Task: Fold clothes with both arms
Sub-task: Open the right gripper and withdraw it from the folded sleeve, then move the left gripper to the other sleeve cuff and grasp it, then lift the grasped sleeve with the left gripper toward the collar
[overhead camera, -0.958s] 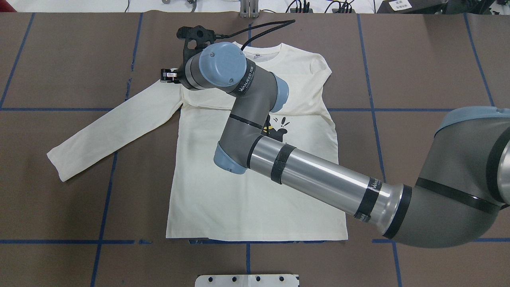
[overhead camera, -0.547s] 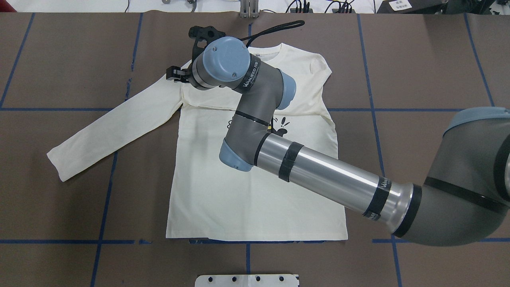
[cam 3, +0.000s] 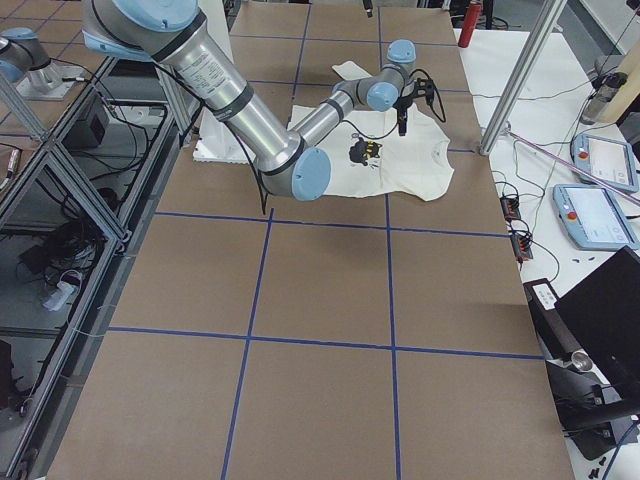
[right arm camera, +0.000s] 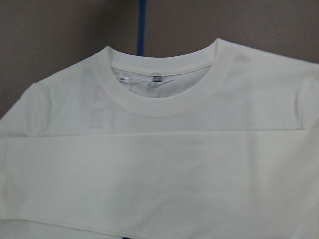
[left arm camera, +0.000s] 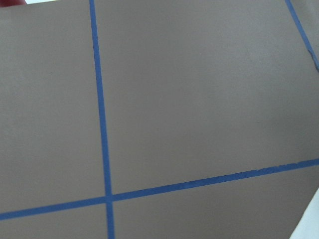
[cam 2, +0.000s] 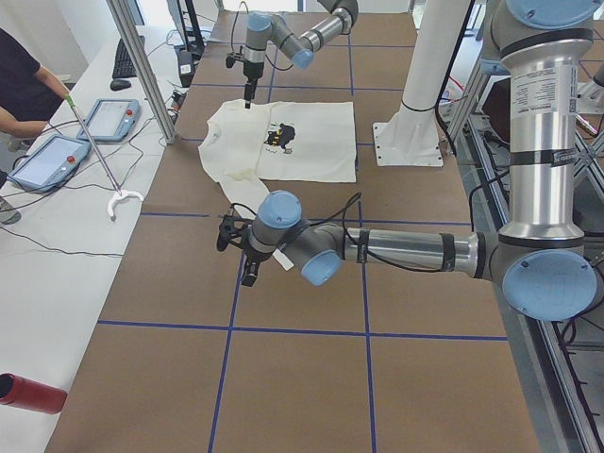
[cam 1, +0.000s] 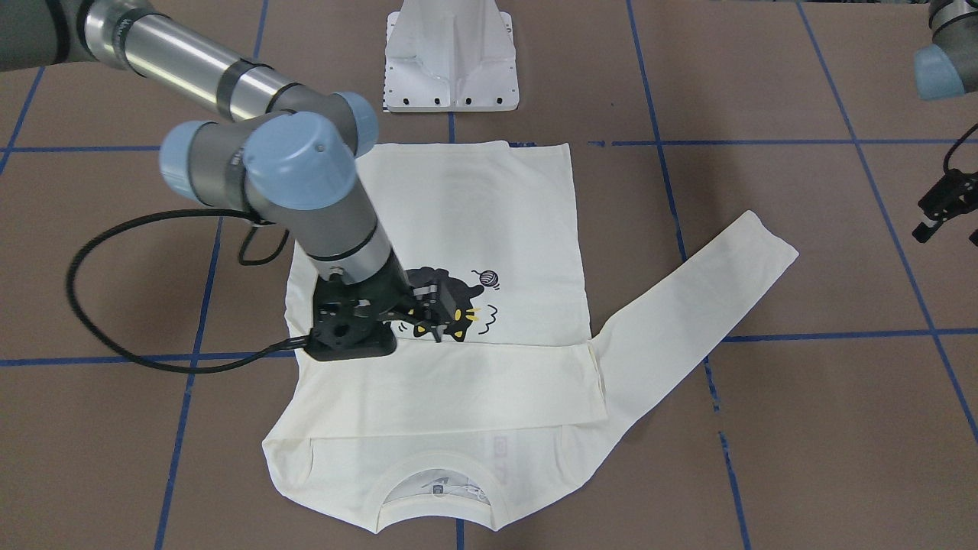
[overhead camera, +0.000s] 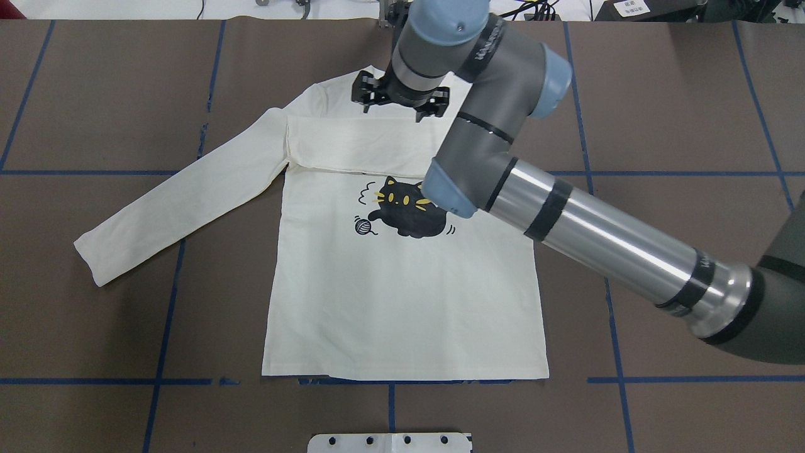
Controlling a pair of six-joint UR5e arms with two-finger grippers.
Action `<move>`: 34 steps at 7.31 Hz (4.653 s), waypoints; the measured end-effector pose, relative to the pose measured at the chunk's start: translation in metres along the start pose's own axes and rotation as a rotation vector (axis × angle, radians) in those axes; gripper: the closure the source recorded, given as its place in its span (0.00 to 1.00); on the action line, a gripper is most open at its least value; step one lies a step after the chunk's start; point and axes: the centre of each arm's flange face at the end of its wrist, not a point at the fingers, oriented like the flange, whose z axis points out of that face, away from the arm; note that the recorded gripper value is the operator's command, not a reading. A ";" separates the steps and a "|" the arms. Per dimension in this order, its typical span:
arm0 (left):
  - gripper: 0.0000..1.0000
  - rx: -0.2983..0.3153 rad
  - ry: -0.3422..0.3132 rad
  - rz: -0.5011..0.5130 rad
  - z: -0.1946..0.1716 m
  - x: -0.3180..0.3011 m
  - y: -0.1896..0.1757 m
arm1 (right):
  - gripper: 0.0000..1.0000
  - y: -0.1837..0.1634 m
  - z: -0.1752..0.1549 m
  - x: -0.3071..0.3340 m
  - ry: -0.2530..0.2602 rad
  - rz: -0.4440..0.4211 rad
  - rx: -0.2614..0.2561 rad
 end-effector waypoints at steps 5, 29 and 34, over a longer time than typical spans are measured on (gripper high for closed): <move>0.01 0.039 -0.102 -0.278 0.079 0.117 0.129 | 0.00 -0.001 -0.046 0.278 0.059 -0.206 -0.116; 1.00 0.040 -0.190 -0.225 0.130 0.121 0.156 | 0.00 0.016 -0.057 0.333 0.049 -0.210 -0.136; 1.00 0.044 -0.139 -0.107 0.087 0.236 0.065 | 0.00 0.056 -0.071 0.393 0.085 -0.140 -0.147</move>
